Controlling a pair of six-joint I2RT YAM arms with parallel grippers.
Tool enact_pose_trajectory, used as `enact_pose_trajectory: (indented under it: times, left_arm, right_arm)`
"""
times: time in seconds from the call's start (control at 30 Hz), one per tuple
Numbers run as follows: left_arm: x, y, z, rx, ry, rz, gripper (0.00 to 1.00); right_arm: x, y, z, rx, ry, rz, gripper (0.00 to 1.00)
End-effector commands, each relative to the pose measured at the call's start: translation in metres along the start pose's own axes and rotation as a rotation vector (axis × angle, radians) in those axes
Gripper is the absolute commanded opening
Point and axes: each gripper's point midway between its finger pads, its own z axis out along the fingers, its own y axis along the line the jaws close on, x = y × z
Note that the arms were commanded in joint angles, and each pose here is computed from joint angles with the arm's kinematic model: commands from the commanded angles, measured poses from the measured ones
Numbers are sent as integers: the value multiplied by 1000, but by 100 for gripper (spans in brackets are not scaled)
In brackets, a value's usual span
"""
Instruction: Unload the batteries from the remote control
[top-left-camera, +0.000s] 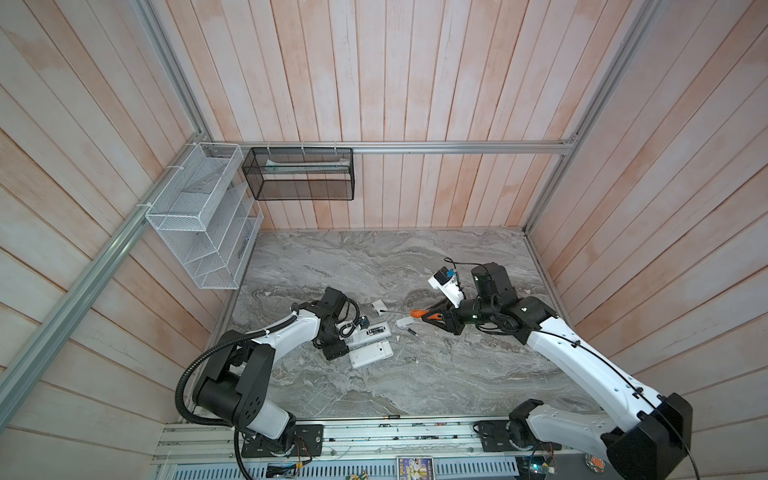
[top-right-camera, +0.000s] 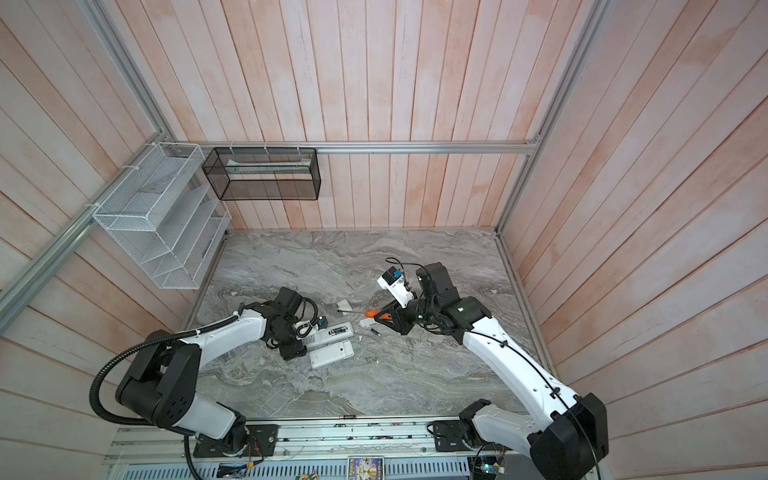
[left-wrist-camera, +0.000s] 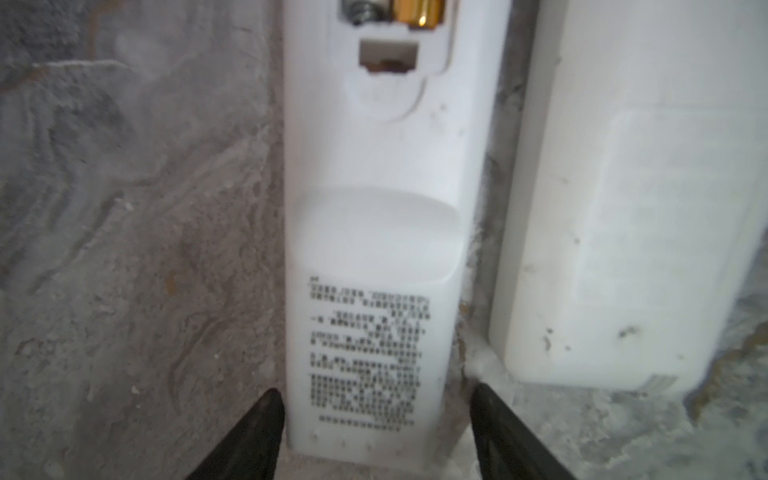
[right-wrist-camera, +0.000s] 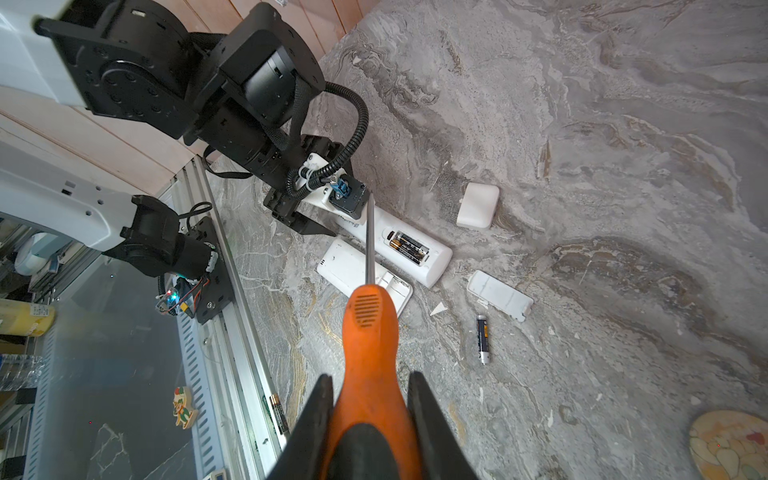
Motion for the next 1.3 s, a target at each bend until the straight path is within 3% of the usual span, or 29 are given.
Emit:
enact_pose_trajectory:
  times: [0.0,0.1,0.2,0.43,0.63,0.87,1.27]
  left_arm:
    - [0,-4,14,37,15,23,68]
    - [-1,-4,17,52,19,25,62]
    - [-3,-5,20,64,18,18,49]
    - [-9,-3,18,59,6,20,29]
    - [-19,-2,13,14,-11,47,22]
    - [-39,6,-17,-83,-110,66,17]
    - [-59,-50,-31,-118,-132,325,13]
  right_arm:
    - [-2,2,-3,-4,-18,-8,0]
    - [-2,2,-4,-2,-18,-5,0]
    - [-3,0,-4,5,-19,-5,0]
    - [-5,-3,-5,21,-22,3,0]
    - [-10,-21,-13,90,-30,81,0]
    - [-14,-43,-22,126,-36,221,0]
    - [6,-46,-26,159,84,309,0]
